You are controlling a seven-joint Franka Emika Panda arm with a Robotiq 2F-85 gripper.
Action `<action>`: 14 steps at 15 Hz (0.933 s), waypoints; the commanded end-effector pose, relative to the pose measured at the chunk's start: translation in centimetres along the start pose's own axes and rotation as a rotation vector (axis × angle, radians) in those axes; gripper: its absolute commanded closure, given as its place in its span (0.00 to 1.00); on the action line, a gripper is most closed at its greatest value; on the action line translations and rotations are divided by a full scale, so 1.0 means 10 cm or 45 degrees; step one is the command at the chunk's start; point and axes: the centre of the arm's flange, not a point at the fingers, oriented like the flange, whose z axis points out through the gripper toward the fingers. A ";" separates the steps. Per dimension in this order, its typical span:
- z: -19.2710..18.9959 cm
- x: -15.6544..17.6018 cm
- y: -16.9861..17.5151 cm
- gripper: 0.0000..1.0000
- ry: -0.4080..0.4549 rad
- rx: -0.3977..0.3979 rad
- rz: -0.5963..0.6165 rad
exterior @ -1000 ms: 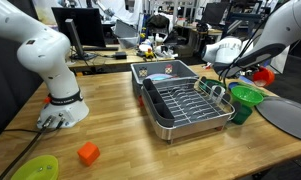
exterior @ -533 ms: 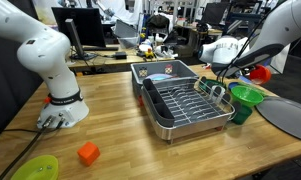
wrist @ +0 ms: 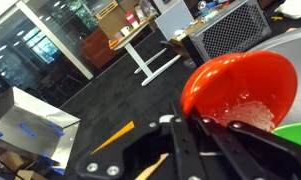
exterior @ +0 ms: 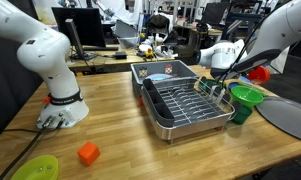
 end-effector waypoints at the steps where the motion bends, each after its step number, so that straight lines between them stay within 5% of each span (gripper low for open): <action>1: -0.04 0.08 0.02 0.98 -0.027 -0.035 -0.067; 14: -0.17 0.38 -0.23 0.98 -0.092 -0.177 -0.174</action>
